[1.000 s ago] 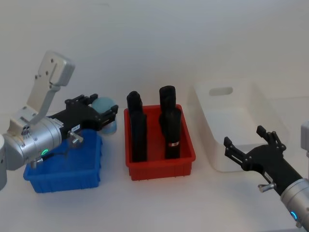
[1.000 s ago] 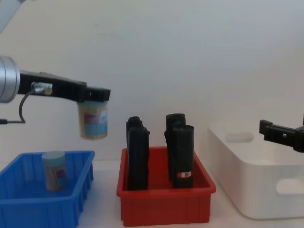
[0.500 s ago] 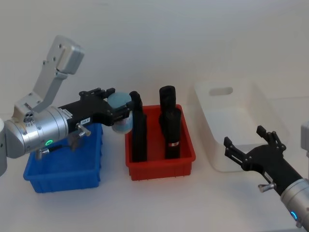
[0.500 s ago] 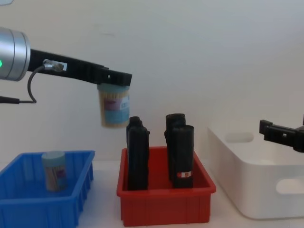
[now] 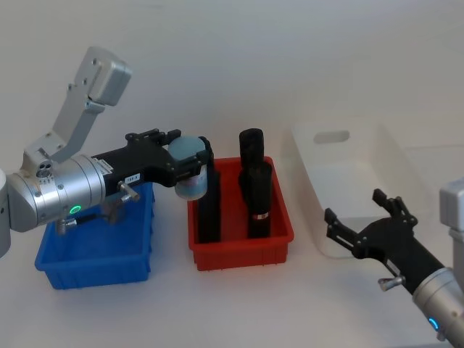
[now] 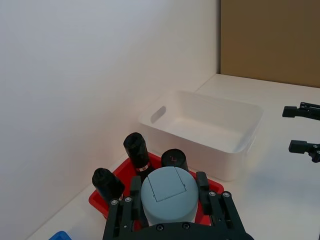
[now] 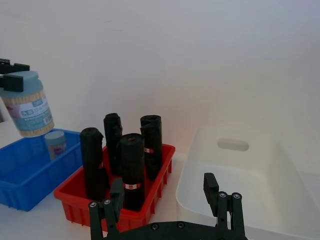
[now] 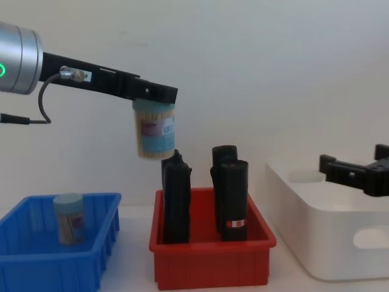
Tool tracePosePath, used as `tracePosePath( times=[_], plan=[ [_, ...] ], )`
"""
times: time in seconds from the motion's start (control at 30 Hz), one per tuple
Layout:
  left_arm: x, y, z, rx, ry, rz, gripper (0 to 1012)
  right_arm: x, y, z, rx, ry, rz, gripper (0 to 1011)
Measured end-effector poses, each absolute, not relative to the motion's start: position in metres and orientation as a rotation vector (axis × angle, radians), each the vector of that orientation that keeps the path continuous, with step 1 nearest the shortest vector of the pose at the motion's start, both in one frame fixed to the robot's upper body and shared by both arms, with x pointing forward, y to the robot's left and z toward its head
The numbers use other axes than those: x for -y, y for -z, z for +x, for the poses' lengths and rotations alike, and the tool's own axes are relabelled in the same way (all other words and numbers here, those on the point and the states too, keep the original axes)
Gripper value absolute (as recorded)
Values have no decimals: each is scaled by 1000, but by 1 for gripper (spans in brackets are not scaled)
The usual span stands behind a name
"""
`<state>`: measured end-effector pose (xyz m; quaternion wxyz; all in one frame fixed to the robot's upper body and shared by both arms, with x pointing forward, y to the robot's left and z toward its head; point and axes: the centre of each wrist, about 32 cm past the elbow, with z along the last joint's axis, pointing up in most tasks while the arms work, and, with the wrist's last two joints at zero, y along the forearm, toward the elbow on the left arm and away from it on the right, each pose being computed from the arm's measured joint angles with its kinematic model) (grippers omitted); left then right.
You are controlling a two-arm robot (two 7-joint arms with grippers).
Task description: Pick the cotton swabs from the blue box and place them into the white box.
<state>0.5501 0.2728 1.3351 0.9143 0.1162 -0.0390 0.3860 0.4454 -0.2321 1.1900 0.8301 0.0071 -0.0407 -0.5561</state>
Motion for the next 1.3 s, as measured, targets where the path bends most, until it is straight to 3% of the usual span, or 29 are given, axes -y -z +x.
tracePosePath(
  times=[1.3],
  plan=[
    [-272, -1338, 550, 80, -776, 239, 661, 175, -1203, 514, 137, 826, -49, 1002]
  ],
)
